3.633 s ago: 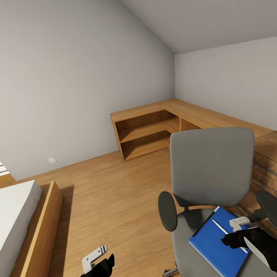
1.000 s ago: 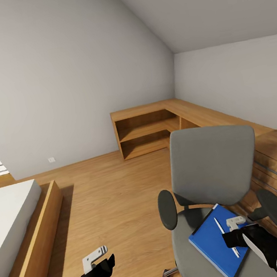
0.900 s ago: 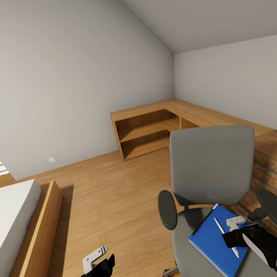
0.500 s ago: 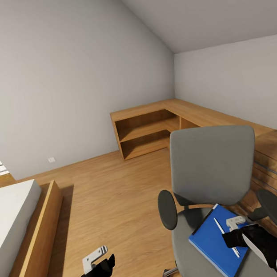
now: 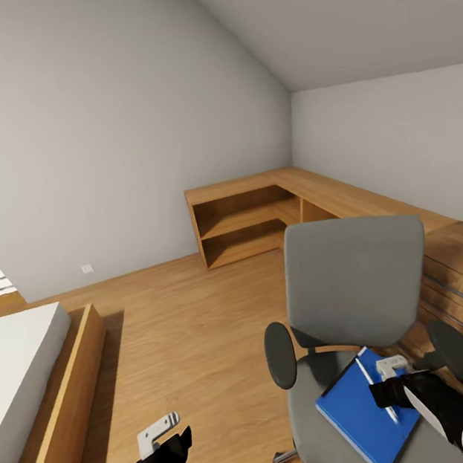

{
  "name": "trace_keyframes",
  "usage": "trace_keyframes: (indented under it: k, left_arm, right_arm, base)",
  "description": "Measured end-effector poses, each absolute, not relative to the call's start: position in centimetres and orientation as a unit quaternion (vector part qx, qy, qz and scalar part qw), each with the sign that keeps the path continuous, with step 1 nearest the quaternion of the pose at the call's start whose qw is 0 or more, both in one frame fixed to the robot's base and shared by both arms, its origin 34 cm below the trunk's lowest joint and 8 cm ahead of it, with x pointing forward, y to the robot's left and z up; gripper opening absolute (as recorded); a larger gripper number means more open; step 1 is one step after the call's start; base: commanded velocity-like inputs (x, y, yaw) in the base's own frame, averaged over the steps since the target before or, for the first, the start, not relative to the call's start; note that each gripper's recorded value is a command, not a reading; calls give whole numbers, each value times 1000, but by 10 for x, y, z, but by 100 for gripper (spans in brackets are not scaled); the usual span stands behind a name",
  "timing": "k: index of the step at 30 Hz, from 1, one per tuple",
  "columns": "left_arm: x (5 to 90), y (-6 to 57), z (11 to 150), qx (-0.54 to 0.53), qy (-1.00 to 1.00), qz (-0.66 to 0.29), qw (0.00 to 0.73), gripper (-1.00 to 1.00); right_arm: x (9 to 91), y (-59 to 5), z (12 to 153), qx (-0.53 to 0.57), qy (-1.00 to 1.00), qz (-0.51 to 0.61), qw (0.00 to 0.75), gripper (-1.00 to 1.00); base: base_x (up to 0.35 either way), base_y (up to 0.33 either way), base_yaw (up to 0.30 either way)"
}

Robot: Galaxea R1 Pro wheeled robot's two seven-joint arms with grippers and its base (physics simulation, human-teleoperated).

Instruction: In the bedroom, organize the workspace by keeping the computer under the desk, ensuring the monitor is on the desk, placing the keyboard on the desk next to the monitor, placing the mouse on the desk next to the keyboard, moving the folder from the swivel chair onto the desk next to the mouse, stacking the notebook on top of the folder with the pen on top of the notebook, and positioning the swivel chair next to the desk.

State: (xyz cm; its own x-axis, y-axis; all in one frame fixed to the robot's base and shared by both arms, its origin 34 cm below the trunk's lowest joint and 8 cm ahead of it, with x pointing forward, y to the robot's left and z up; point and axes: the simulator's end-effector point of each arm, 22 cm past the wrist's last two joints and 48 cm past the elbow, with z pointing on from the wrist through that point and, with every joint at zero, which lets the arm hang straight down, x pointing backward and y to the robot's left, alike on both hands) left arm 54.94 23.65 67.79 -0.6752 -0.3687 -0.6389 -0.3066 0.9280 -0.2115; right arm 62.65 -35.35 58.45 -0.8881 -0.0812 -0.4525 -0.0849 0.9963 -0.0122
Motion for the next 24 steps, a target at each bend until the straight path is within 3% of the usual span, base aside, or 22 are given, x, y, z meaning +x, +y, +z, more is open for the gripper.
trace_keyframes:
  k: [13,24]
  left_arm:
    - [538,235,680,-180,924,-35,336,100]
    - [538,235,697,-180,924,-34,335,100]
  right_arm:
    - [699,-347,688,-56,935,1,350,-100]
    - [698,-365,744,-26,912,-7,409,-100]
  base:
    - [-13,0,0]
    - [-273,0,0]
